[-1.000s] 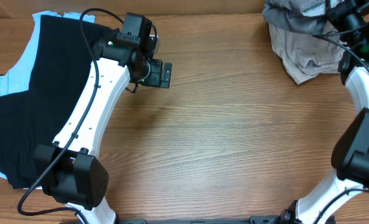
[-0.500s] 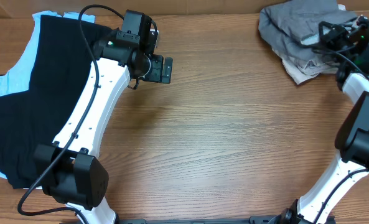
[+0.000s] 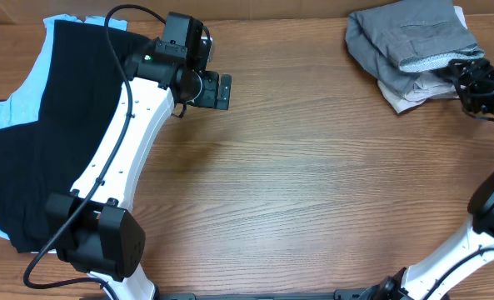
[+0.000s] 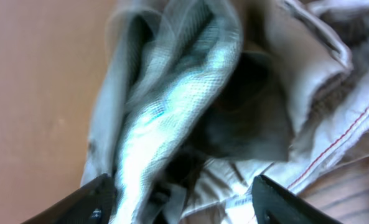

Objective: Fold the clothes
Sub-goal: 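Place the grey shorts on the beige garment at upper right, release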

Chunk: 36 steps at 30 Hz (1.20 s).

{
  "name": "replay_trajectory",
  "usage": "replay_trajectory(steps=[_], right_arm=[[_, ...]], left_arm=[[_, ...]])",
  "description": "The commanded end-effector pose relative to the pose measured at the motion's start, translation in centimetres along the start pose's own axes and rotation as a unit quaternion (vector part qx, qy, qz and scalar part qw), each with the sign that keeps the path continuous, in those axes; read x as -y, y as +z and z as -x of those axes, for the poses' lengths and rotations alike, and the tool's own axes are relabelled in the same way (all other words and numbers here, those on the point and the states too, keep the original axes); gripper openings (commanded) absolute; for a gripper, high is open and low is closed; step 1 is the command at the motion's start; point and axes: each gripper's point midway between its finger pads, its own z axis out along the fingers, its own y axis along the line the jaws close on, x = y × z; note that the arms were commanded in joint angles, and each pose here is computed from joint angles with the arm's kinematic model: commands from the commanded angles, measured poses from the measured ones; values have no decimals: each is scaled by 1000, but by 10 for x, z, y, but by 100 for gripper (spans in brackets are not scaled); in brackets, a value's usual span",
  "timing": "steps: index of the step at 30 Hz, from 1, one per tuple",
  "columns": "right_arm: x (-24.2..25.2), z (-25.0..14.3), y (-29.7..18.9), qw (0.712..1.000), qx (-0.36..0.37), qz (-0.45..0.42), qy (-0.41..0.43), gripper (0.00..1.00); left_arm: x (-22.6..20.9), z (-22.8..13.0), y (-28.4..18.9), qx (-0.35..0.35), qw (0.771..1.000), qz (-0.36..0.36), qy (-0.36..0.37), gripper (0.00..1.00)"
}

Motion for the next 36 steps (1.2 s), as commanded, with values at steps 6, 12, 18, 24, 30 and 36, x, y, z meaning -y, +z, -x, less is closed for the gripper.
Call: replay_trajectory(steps=[6, 12, 18, 24, 30, 36], right_arm=[[-96, 36, -51, 950, 103, -62, -287, 100], [-114, 40, -9, 898, 150, -118, -396, 100], [-109, 42, 45, 872, 207, -139, -422, 100], [-43, 22, 82, 892, 159, -174, -385, 100], [33, -11, 103, 908, 78, -219, -350, 100], [14, 0, 93, 907, 96, -212, -351, 100]], left_arm=[[0, 6, -5, 13, 1000, 3, 11, 100], [1, 11, -4, 24, 1000, 1, 11, 100], [1, 11, 0, 25, 1000, 2, 10, 100], [0, 9, 1, 23, 1000, 2, 10, 100], [-3, 10, 1, 24, 1000, 12, 10, 100], [-3, 9, 1, 24, 1000, 12, 10, 100]])
